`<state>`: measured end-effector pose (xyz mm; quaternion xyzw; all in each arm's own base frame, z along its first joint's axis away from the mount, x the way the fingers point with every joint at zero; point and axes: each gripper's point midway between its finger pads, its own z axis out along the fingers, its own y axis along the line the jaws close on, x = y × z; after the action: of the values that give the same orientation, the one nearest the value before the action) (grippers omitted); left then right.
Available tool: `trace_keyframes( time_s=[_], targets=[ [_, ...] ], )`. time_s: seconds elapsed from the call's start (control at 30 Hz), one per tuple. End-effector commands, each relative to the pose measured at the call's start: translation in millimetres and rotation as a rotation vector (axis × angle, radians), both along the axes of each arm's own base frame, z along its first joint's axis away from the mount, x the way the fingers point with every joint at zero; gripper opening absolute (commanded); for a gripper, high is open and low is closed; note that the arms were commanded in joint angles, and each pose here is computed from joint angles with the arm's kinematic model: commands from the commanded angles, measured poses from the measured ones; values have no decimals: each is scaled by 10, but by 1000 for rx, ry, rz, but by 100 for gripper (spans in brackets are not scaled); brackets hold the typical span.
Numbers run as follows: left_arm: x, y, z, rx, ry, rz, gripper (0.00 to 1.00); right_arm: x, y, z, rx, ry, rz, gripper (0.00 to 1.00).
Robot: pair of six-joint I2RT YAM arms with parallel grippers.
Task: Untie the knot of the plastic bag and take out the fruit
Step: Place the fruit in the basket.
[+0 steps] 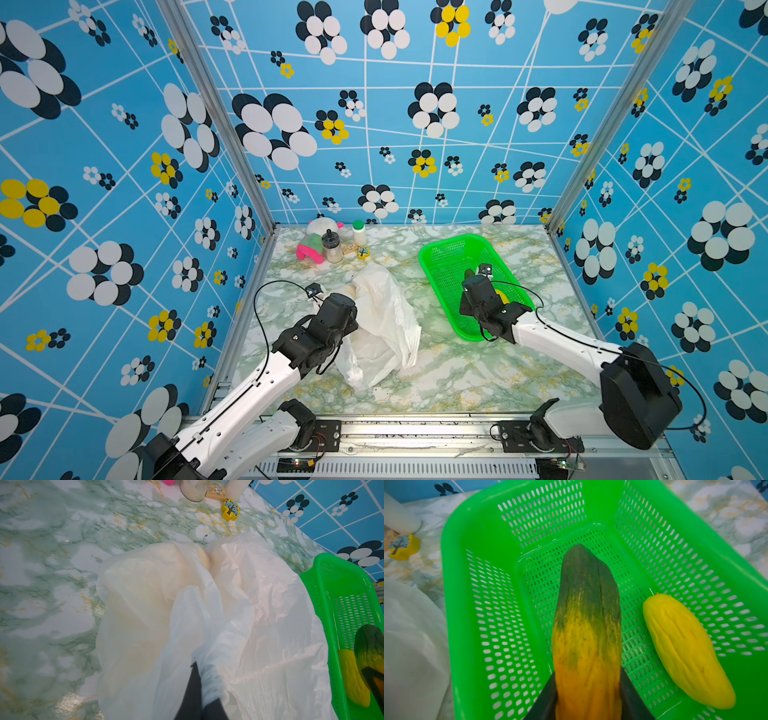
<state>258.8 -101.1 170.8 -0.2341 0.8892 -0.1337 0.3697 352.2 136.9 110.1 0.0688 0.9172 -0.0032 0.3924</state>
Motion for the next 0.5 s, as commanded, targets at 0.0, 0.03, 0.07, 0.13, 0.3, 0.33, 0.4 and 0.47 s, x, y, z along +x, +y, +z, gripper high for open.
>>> trace_keyframes(
  time_s=[0.0, 0.03, 0.07, 0.13, 0.3, 0.33, 0.4, 0.47],
  targets=[
    [-41, 5, 143, -17, -10, -20, 0, 24, 33, -183, 27, 89, 0, 39],
    [-51, 19, 147, -17, -16, -17, 0, 42, 23, -245, 28, 104, -5, 39],
    [-59, 35, 144, -18, -24, -13, 0, 55, 16, -303, 35, 120, -8, 40],
    [-70, 38, 143, -24, -38, -18, 0, 81, -18, -396, 49, 146, -23, 42],
    [-76, 35, 137, -22, -39, -26, 0, 101, -105, -488, 21, 185, -51, 50],
    [-68, 32, 140, -21, -38, -25, 0, 100, -135, -493, 9, 185, -58, 51],
    [-52, 18, 144, -18, -32, -27, 0, 89, -198, -494, -12, 177, -67, 53],
    [-51, 10, 126, -18, -20, -25, 0, 73, -282, -482, -37, 162, -82, 54]
  ],
)
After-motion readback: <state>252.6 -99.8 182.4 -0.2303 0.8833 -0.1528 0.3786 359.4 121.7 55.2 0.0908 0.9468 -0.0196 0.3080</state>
